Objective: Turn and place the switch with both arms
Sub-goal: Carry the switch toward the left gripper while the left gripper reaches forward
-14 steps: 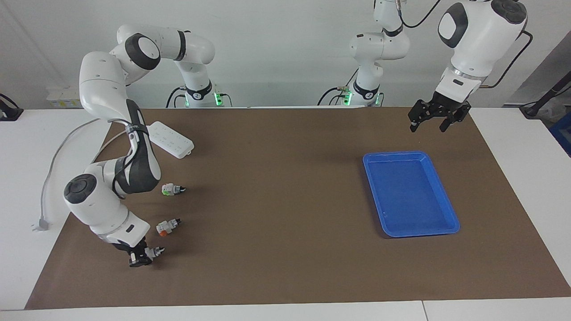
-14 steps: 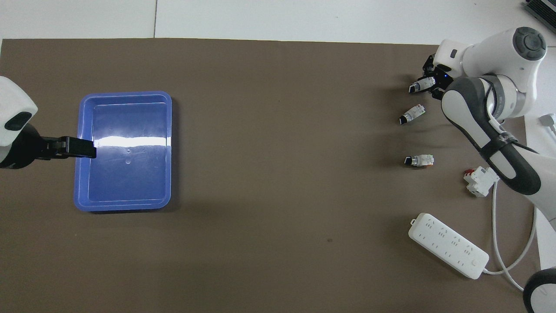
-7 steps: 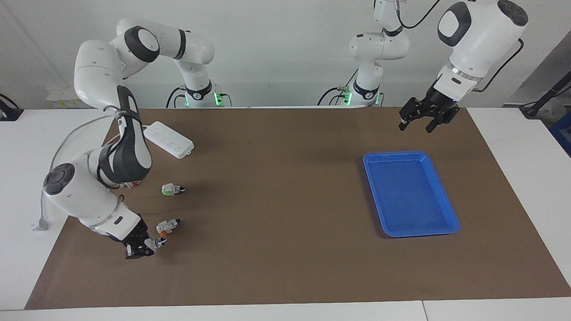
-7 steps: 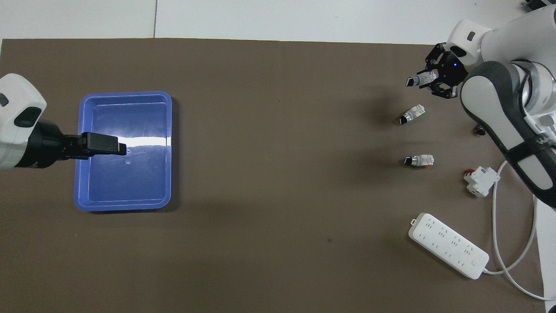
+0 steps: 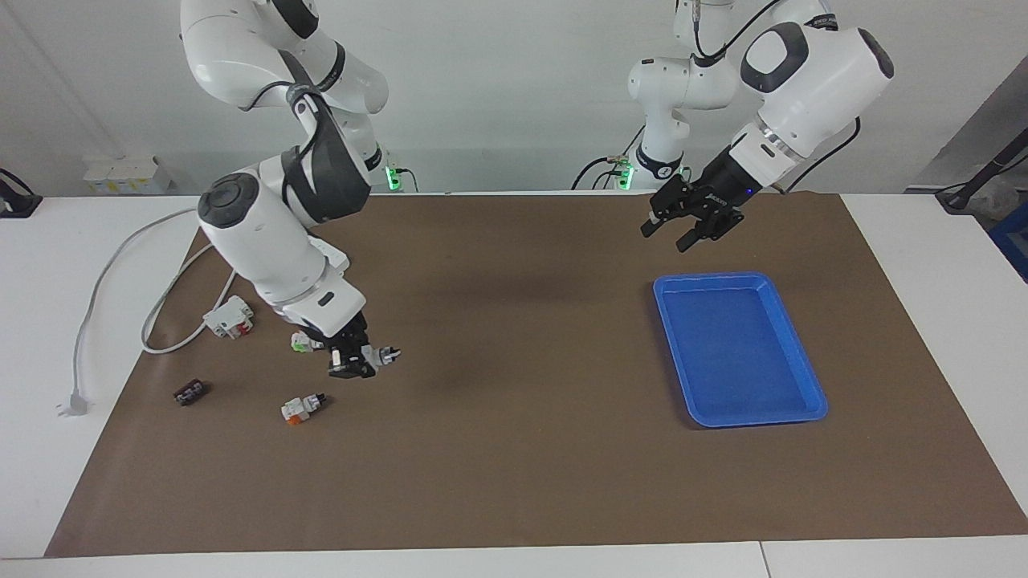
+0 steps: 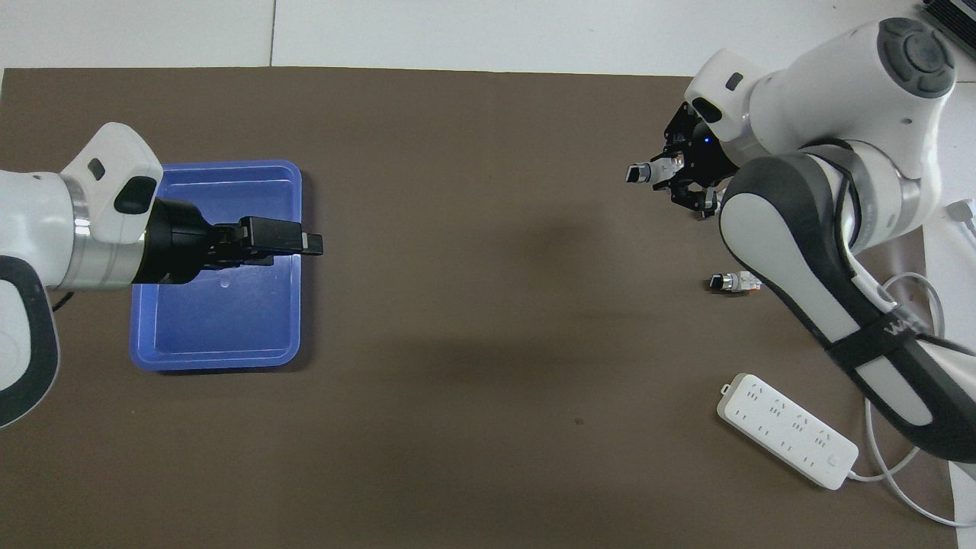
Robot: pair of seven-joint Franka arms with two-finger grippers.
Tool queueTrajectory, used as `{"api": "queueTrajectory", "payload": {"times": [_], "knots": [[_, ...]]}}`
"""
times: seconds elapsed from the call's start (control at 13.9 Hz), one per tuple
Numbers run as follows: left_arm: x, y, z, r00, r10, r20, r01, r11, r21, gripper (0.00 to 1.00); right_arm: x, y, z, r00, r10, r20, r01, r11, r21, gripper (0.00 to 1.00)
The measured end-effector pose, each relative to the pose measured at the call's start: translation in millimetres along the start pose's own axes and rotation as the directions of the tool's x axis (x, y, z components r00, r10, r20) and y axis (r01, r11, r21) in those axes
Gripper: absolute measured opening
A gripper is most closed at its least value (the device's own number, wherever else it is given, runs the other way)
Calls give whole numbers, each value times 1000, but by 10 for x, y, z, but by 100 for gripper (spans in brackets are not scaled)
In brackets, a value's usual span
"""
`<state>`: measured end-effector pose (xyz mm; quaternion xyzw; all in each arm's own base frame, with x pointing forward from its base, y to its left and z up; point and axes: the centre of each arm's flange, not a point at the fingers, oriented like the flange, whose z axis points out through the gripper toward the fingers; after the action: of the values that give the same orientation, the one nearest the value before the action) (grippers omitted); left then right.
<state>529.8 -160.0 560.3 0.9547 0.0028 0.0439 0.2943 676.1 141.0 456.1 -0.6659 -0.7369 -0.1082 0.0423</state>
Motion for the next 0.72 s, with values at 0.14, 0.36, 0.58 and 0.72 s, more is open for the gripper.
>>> {"api": "queueTrajectory", "payload": {"times": [0.14, 0.36, 0.58, 0.72], "knots": [[24, 173, 226, 1000, 8, -19, -9, 999, -36, 81, 445, -83, 26, 1000, 4, -21, -4, 1000, 10, 33], [89, 226, 541, 998, 52, -24, -54, 995, -88, 77, 1033, -224, 34, 999, -20, -47, 21, 1000, 18, 33], [162, 159, 678, 995, 92, -37, -97, 981, -167, 72, 1390, -341, -81, 997, -38, -74, 39, 999, 9, 33], [172, 187, 711, 990, 127, -59, -137, 966, -218, 69, 1611, -421, -192, 995, -23, -97, 23, 1000, -1, 33]]}}
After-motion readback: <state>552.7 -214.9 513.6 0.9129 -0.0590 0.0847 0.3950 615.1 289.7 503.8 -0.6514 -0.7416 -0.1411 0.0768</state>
